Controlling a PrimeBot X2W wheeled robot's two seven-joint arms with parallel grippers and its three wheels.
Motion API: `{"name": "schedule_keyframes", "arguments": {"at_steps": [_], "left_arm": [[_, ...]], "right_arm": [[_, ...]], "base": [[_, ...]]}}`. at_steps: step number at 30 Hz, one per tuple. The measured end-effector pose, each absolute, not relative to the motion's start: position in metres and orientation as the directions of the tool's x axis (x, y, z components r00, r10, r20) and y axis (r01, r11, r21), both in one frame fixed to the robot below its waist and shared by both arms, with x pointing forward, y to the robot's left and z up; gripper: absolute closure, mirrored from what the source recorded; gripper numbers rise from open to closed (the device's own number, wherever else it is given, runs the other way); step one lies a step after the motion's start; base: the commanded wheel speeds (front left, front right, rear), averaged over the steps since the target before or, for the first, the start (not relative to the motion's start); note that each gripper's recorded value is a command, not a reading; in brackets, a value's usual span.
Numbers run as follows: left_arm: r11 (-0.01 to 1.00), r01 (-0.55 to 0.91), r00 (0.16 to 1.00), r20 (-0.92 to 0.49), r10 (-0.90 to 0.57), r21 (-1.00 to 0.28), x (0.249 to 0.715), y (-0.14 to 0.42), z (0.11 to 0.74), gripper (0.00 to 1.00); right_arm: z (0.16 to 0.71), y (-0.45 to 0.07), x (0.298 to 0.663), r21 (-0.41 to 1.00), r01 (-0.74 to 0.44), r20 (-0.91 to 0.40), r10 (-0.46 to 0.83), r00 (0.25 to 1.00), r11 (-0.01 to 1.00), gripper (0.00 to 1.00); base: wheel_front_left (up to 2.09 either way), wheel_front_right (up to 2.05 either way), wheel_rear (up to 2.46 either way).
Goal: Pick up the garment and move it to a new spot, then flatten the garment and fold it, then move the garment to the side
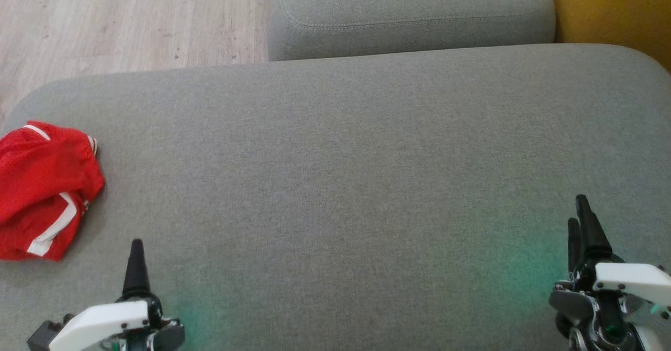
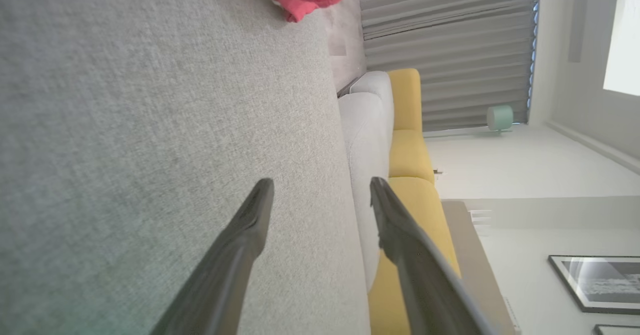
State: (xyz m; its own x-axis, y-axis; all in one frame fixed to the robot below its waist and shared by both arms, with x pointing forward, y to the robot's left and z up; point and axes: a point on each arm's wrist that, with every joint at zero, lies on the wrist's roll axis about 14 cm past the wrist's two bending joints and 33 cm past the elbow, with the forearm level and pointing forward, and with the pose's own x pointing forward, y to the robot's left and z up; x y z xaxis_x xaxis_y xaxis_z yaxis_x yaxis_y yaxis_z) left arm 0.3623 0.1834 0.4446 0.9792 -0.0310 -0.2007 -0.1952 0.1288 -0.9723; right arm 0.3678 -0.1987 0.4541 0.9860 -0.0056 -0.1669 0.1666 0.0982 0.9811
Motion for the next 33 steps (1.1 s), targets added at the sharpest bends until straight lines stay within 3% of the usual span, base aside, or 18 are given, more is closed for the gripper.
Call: {"name": "schedule_keyframes", "arguments": {"at_steps": [33], "left_arm": [[0.599, -0.162, 0.972, -0.23, -0.039, -0.784, 0.378, 0.178, 0.44, 0.0]], "right_arm": [[0.447, -0.185, 0.394, 0.817, 0.144, -0.208, 0.051, 0.977, 0.558, 0.0]], "base": [[0.0, 0.0, 0.0]]}}
